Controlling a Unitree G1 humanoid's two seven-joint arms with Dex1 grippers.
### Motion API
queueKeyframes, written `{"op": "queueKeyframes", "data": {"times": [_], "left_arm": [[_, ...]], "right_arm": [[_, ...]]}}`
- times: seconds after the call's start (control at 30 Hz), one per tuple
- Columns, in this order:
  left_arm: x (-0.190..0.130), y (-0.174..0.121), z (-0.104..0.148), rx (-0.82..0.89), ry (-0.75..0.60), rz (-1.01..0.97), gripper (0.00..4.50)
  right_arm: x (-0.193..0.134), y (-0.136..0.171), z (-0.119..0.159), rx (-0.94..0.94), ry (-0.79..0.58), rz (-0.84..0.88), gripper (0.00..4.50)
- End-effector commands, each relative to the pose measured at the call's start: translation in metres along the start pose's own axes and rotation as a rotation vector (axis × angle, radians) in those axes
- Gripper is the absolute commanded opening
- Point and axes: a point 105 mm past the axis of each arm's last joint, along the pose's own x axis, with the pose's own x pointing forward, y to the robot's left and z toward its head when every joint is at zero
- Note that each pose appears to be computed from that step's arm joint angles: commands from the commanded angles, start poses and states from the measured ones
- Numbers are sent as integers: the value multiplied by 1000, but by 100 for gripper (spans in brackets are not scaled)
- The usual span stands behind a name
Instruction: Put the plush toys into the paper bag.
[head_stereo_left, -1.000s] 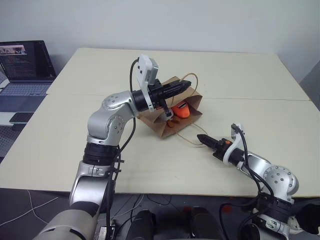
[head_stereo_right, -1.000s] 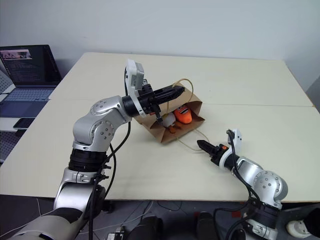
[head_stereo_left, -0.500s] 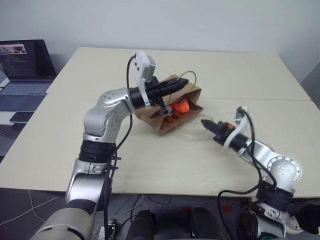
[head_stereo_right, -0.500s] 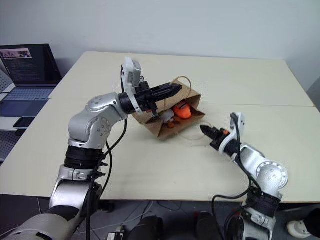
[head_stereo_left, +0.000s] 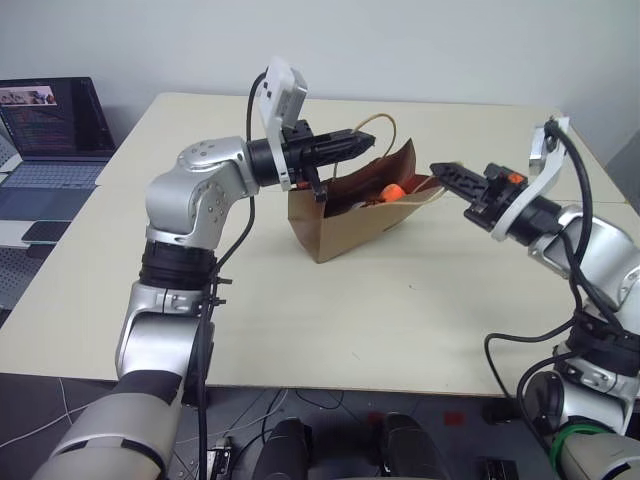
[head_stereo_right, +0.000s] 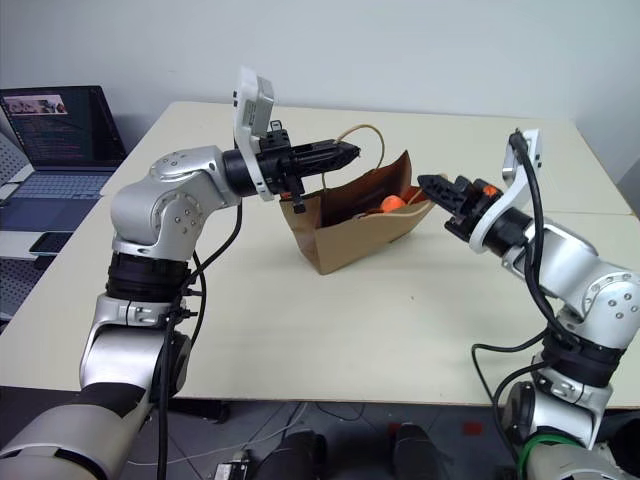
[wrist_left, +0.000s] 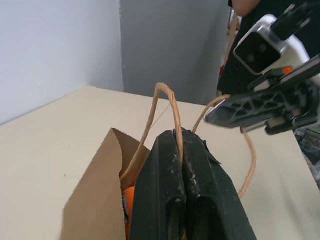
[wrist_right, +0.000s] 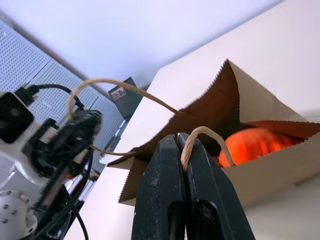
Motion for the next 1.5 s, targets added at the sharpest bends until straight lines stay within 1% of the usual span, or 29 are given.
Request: {"op": "queueKeyframes", "data": {"times": [0.03, 0.2, 0.33, 0.43, 0.47, 0.53, 0.7, 0.87, 0.93, 0.97, 1.03, 1.1, 1.2, 1.3, 1.37, 1.43, 1.5], "left_arm": [[9, 5, 18, 40, -27, 5, 0], [20, 13, 21, -1, -37, 21, 0], [26, 12, 12, -36, -32, -1, 0], [29, 6, 5, -93, -43, -39, 0], [29, 5, 2, -91, -33, -36, 40], [28, 2, 0, -82, -24, -46, 85], [19, 2, 5, -77, -31, -57, 233], [-1, 1, 12, -48, -41, -46, 383], [-10, 2, 13, -40, -54, -23, 439], [-14, 1, 11, -33, -53, -19, 447], [-22, -4, 8, -28, -55, -28, 447], [-31, -6, 3, -24, -43, -10, 447], [-46, -5, -4, -27, -36, 44, 447], [-60, -1, -19, -38, -18, 123, 447], [-66, -1, -30, -55, -12, 163, 447], [-70, -1, -44, -93, -28, 202, 447], [-69, -4, -58, -110, -13, 211, 447]], "right_arm": [[-1, 13, 26, 16, -61, 9, 2], [3, 16, 38, -1, -58, -23, 2], [7, 12, 38, -11, -40, -43, 2], [10, 4, 37, -32, -46, -88, 2], [10, 2, 37, -40, -48, -95, 39], [11, 2, 36, -49, -50, -96, 89], [10, 5, 35, -85, -50, -73, 262], [1, 12, 31, -169, -25, -12, 447], [-4, 14, 28, -205, -5, 8, 450], [-6, 14, 27, -228, 6, 16, 450], [-11, 14, 25, -293, 34, 34, 450], [-19, 10, 23, -405, 70, 26, 450], [-36, 8, 14, -602, 165, 62, 450], [-54, 4, 5, -769, 258, 120, 450], [-63, 6, 1, -809, 304, 174, 450], [-72, 11, -4, -815, 343, 234, 450], [-77, 15, -8, -821, 371, 272, 450]]}}
